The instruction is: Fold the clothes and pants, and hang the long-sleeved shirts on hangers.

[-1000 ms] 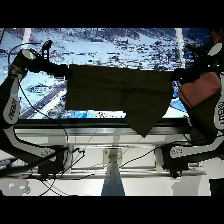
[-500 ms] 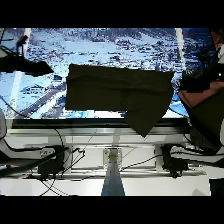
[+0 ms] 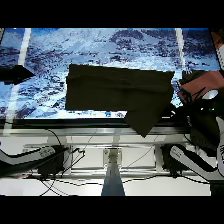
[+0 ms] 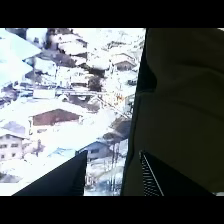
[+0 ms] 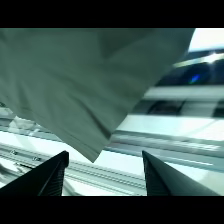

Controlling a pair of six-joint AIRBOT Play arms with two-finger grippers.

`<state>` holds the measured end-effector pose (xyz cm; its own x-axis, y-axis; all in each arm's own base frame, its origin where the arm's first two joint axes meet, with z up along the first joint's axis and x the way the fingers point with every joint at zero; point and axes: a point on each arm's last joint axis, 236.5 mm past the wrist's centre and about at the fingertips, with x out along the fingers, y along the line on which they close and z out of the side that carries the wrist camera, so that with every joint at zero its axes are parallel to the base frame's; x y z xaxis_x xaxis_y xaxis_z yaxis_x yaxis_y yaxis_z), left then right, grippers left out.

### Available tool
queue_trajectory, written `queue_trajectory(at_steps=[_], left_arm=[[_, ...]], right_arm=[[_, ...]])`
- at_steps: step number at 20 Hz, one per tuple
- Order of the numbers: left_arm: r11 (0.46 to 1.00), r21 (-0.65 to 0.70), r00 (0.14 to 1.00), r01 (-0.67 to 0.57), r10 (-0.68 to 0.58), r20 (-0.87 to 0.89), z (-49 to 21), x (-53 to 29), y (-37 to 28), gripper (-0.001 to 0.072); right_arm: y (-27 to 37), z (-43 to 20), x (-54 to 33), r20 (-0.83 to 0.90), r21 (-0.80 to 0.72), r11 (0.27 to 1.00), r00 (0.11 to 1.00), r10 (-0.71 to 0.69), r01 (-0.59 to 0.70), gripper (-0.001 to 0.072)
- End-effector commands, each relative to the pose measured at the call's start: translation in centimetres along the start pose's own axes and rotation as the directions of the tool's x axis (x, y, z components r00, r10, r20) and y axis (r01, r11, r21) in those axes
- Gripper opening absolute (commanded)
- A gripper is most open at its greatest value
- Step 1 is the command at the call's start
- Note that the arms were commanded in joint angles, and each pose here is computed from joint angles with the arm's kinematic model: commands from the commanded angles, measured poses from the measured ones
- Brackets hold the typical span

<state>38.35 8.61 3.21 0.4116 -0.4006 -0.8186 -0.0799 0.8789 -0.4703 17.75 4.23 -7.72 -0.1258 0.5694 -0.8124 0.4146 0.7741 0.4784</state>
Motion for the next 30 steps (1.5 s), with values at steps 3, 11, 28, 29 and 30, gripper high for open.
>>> queue_trajectory(at_steps=[3,11,28,29,30], left_arm=[[0.990,-0.104,0.991,0.096,-0.105,-0.083,-5.2,3.8,-0.2,0.0363],[0.966,-0.221,0.963,0.136,-0.181,-0.198,-12.2,7.4,-0.4,0.0363],[0.982,-0.120,0.941,0.148,-0.177,-0.288,-18.3,13.4,-3.0,0.0347],[0.986,-0.094,0.944,0.140,-0.162,-0.287,-18.2,13.8,-3.2,0.0332],[0.988,-0.072,0.948,0.137,-0.152,-0.281,-18.0,14.1,-3.4,0.0164]], right_arm=[[-1.5,-0.8,4.4,0.044,0.109,0.993,0.999,0.030,-0.035,0.0364],[1.1,2.1,3.9,0.170,-0.074,0.989,0.976,0.139,-0.128,0.0185],[2.3,2.4,3.7,0.184,-0.155,0.975,0.964,0.189,-0.162,0.0013],[2.5,2.5,3.6,0.188,-0.165,0.972,0.962,0.200,-0.170,0.0012],[2.8,2.6,3.5,0.189,-0.174,0.969,0.959,0.211,-0.178,0.0012]])
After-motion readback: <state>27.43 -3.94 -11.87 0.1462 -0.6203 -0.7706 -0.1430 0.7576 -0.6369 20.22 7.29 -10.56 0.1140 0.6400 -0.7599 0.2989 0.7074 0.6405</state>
